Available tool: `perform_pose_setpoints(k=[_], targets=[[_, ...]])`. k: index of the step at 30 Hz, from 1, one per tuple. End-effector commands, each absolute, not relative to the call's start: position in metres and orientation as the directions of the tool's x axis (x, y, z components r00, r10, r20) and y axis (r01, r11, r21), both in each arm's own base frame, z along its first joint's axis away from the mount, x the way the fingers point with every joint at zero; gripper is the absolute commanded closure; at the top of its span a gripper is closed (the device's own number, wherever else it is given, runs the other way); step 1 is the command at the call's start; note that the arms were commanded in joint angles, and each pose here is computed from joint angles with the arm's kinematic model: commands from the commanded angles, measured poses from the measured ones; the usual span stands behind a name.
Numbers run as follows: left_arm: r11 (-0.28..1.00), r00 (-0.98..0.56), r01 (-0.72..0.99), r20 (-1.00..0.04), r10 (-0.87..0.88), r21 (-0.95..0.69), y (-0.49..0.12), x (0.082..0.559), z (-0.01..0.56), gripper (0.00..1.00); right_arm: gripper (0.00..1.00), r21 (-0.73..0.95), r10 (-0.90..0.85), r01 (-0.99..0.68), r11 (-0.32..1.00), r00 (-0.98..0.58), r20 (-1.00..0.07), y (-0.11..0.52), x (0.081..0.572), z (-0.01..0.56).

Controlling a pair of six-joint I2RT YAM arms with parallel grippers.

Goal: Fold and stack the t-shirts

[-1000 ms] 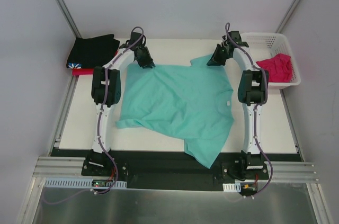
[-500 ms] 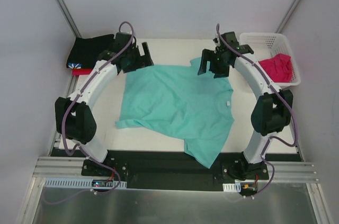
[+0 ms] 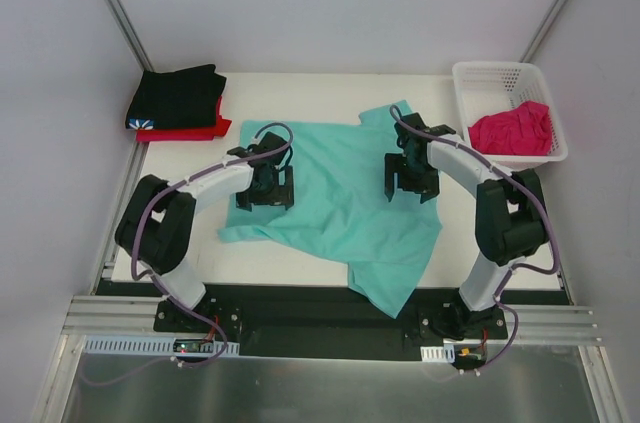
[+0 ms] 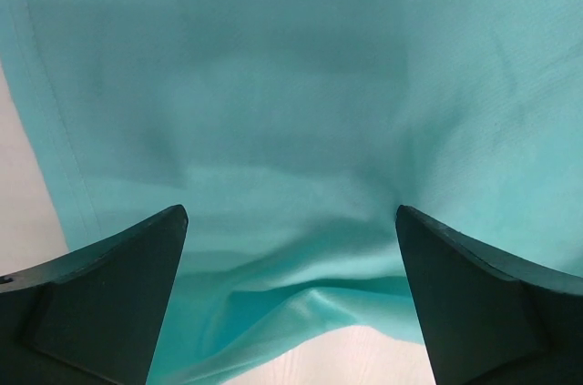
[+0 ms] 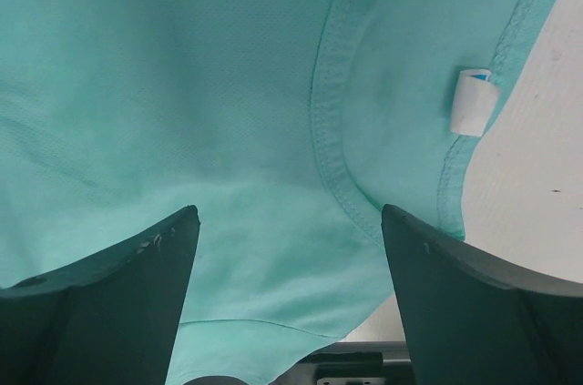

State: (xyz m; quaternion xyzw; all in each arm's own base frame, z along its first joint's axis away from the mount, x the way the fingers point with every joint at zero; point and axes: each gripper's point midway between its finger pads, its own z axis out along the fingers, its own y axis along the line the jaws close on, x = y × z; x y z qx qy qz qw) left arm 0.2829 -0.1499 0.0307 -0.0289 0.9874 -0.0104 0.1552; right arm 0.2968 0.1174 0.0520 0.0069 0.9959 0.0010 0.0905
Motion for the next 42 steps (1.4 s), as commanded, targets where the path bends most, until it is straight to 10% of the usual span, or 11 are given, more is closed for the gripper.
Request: perform_pose_setpoints(k=[1, 12, 15, 22, 42], targets=[[0.996, -0.919, -0.065, -0.387, -0.083, -0.058, -0.151, 0.276, 0.057, 0.01, 0.16, 0.001, 0.001, 0.001, 1.0, -0.965, -0.262, 0.123, 0.303, 0.079], [0.999, -0.933, -0.05, -0.355, -0.053, -0.018, -0.16, 0.21, 0.082, 0.01, 0.2, -0.021, -0.019, -0.014, 1.0, -0.973, -0.232, 0.13, 0.299, 0.063], [0.999, -0.936, -0.051, -0.348, -0.054, -0.018, -0.158, 0.191, 0.078, 0.01, 0.33, -0.017, -0.019, -0.015, 1.0, -0.973, -0.229, 0.133, 0.304, 0.057], [0.997, -0.928, -0.072, -0.364, -0.075, -0.021, -0.152, 0.18, 0.078, 0.01, 0.99, -0.03, -0.04, -0.033, 0.999, -0.962, -0.271, 0.145, 0.352, 0.065], [0.987, -0.871, -0.129, -0.464, -0.159, -0.094, -0.165, 0.224, 0.075, 0.01, 0.99, 0.118, 0.007, -0.014, 0.993, -0.985, -0.171, 0.162, 0.409, 0.018]])
